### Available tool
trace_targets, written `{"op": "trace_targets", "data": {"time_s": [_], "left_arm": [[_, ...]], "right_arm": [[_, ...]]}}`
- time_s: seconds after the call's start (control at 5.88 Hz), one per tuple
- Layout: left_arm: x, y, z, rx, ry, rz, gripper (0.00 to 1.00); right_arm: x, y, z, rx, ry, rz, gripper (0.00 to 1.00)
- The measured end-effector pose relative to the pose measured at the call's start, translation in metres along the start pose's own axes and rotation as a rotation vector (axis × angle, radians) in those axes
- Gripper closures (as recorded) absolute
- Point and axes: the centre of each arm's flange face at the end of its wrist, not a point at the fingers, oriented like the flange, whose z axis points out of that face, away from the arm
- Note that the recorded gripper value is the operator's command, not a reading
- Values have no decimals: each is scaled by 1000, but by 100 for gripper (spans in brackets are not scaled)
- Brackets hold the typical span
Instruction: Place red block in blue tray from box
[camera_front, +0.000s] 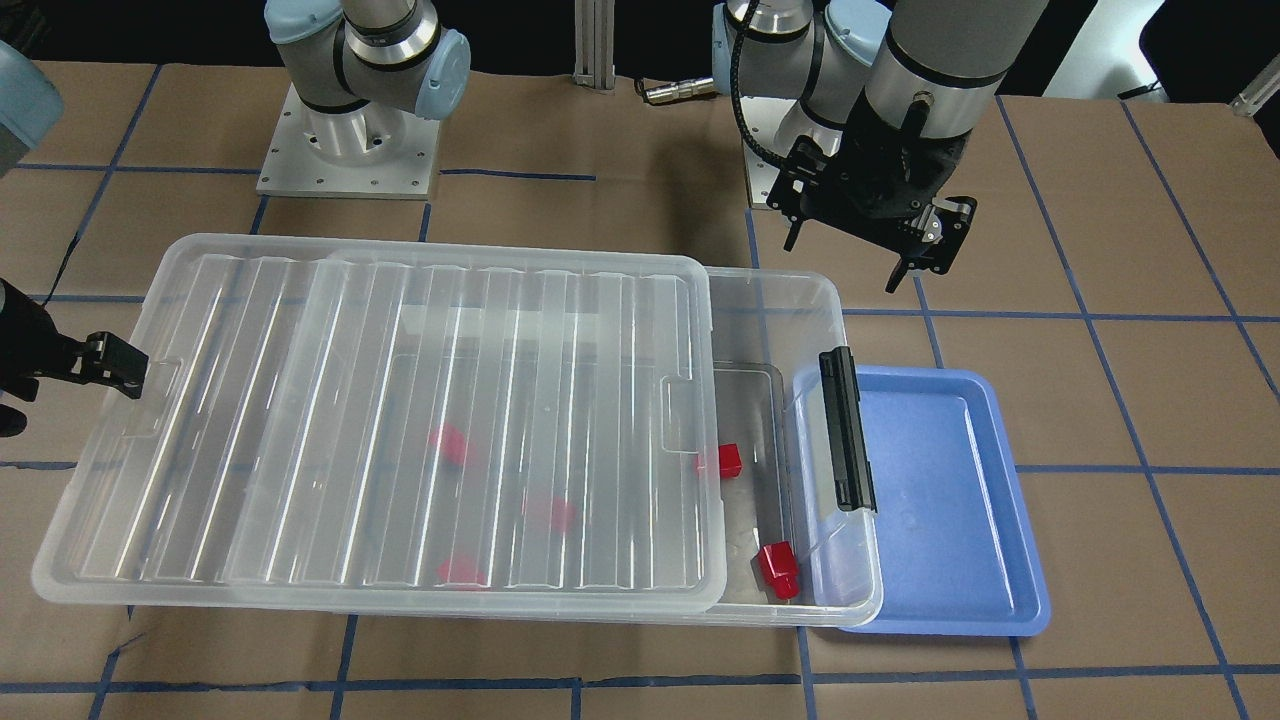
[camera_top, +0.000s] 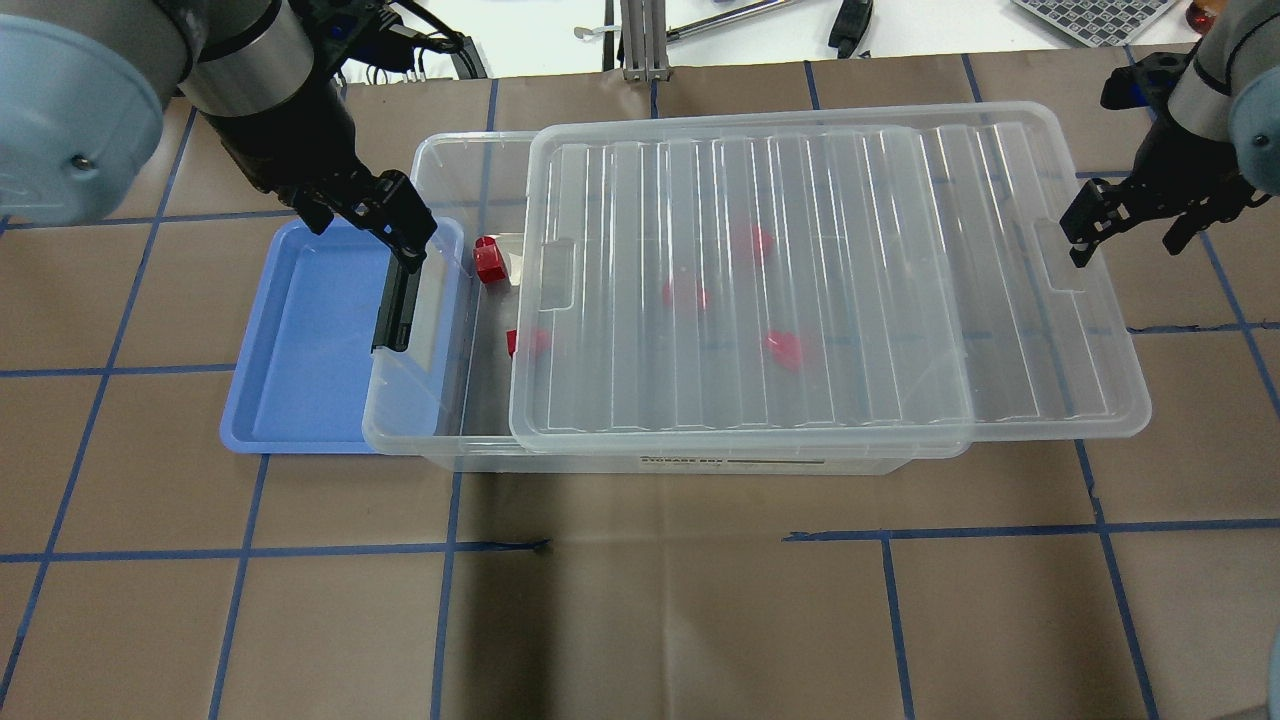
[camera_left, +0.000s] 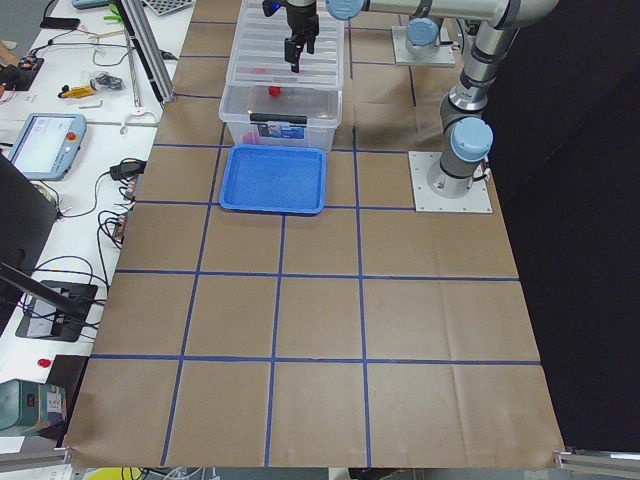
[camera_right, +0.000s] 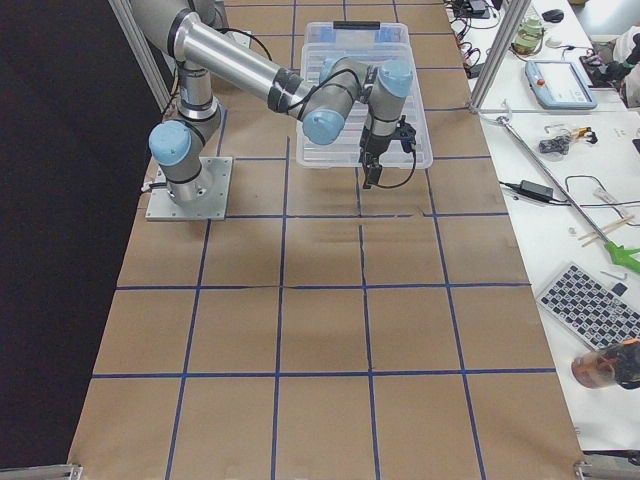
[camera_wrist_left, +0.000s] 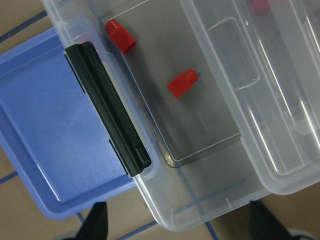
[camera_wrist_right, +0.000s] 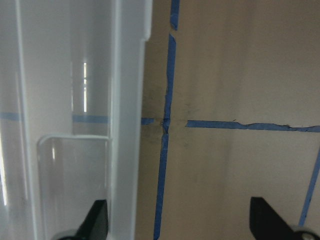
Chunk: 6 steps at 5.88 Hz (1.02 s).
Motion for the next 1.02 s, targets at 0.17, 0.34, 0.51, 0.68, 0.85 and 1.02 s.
{"op": "trace_targets", "data": {"time_s": [0.17,0.34,0.51,0.68,0.85,1.02], "left_arm": [[1,-3,3,-5,3,62,1],[2,-4,7,-12,7,165,1],[-1,-5,12,-18,14,304,1],[-8,-10,22,-30,27,476,2],[-15,-17,33,-36,38,642,2],[-20,-24,40,-29,31,764,2]], "right_arm": [[13,2,1,2,2,-5,0],[19,3,1,3,3,-10,0],[22,3,1,4,5,-13,0],[26,4,1,5,6,-18,0],[31,5,1,8,7,-24,0],[33,5,1,10,8,-28,0]]}}
